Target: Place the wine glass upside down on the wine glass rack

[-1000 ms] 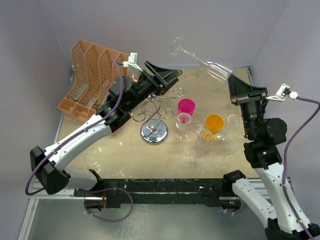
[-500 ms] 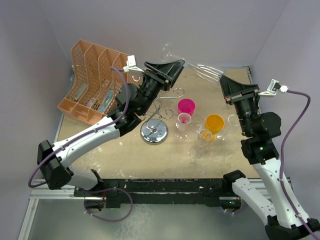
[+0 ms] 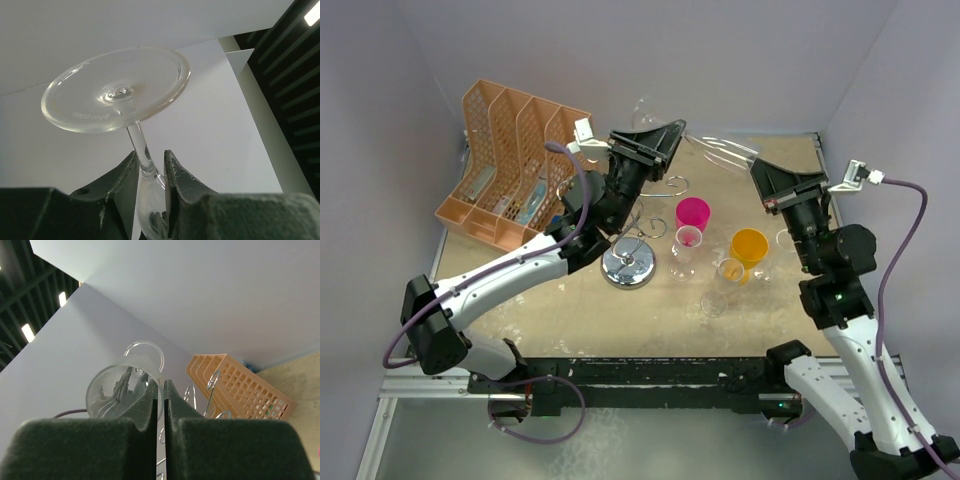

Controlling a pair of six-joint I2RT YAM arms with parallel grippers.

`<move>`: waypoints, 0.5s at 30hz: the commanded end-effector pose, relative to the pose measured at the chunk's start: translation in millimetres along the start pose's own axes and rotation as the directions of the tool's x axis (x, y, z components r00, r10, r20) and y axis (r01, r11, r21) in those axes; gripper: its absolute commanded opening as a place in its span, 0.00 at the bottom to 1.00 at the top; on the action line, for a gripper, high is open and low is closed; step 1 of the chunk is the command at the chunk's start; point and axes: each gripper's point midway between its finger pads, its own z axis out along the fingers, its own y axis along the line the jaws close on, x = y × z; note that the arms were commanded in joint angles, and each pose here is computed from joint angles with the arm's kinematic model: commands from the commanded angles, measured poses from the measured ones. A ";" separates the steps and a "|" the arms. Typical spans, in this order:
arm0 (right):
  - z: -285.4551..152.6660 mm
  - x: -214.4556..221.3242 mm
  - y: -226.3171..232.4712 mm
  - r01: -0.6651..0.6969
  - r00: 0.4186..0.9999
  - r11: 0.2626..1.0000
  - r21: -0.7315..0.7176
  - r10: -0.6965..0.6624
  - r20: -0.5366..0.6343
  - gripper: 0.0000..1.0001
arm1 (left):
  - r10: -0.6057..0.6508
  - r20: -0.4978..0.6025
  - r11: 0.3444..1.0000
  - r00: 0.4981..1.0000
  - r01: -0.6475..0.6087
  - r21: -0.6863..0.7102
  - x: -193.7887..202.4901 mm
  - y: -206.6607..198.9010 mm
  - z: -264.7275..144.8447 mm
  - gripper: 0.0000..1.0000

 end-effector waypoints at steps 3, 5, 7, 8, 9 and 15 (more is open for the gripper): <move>-12.5 6.4 20.5 -0.039 0.998 0.994 -0.100 0.034 -0.045 0.00 | -0.054 0.073 0.994 0.996 0.047 0.096 -18.9 -36.9 1.3 0.18; -14.1 8.9 19.6 -0.040 0.998 0.995 -0.094 0.034 -0.060 0.00 | -0.047 0.079 0.994 0.996 0.038 0.105 -21.3 -40.4 0.1 0.07; -16.1 8.5 22.1 -0.035 0.998 0.995 -0.099 0.028 -0.063 0.00 | -0.024 0.082 0.994 0.996 0.015 0.112 -23.0 -44.4 -0.4 0.00; -17.3 8.1 23.3 -0.027 0.998 0.994 -0.103 0.021 -0.063 0.00 | -0.015 0.080 0.994 0.997 0.006 0.113 -23.3 -46.5 -0.7 0.00; -18.0 7.9 23.7 -0.022 0.998 0.995 -0.101 0.016 -0.064 0.00 | -0.005 0.080 0.993 0.997 -0.004 0.115 -24.1 -48.5 -1.4 0.00; -18.0 8.2 20.4 0.015 0.997 0.997 -0.075 -0.020 -0.072 0.23 | 0.087 0.102 0.991 0.991 -0.096 0.094 -36.1 -57.6 -5.1 0.00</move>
